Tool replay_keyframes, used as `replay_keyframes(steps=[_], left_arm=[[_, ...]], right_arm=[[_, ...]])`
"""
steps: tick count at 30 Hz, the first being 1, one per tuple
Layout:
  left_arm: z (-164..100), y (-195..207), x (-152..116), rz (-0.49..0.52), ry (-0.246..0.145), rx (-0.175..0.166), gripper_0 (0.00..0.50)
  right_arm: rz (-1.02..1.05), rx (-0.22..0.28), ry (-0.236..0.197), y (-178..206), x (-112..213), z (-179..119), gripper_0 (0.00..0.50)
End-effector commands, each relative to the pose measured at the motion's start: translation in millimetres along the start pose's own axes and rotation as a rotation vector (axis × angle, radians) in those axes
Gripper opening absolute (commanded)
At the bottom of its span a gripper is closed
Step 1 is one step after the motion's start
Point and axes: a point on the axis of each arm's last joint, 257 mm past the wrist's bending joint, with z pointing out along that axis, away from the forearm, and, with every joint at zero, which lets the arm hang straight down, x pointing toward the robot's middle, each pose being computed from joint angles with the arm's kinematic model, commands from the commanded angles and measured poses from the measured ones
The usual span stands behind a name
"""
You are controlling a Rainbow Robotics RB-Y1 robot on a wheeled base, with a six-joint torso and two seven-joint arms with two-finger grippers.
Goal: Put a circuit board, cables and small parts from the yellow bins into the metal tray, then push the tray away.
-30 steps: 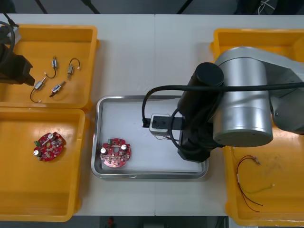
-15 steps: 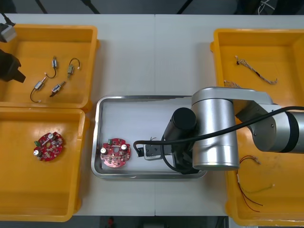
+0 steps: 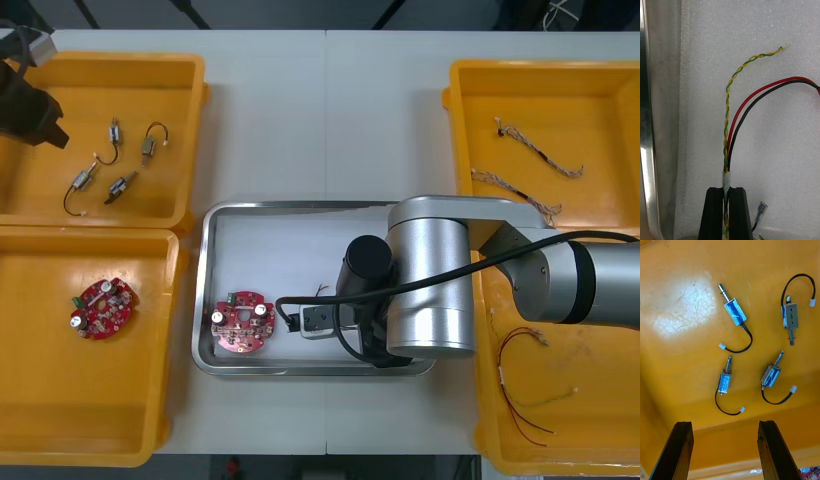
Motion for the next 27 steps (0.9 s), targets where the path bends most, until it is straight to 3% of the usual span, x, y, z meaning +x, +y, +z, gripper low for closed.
replay_keyframes(steps=[1,4,11,15,23,27], left_arm=[[3,-1,-27,0.092,-0.048,-0.013,0.5],[10,-1,-27,0.134,-0.049,-0.008,0.5],[29,-6,-20,0.217,-0.03,0.017,0.5],[42,-7,-22,0.279,-0.044,-0.007,0.5],[62,-9,-17,0.316,-0.049,-0.031,0.5],[73,-9,-7,0.287,-0.038,-0.008,0.5]], right_arm=[[-0.035,0.028,-0.022,-8,-13,-7,0.394],[-0.03,0.03,-0.019,-10,-10,-7,0.5],[-0.009,0.052,-0.048,-16,-11,-18,0.5],[0.036,0.051,-0.082,-23,-12,-32,0.5],[0.289,0.071,-0.131,-53,0,-66,0.5],[0.487,0.08,-0.125,-70,20,-79,0.5]])
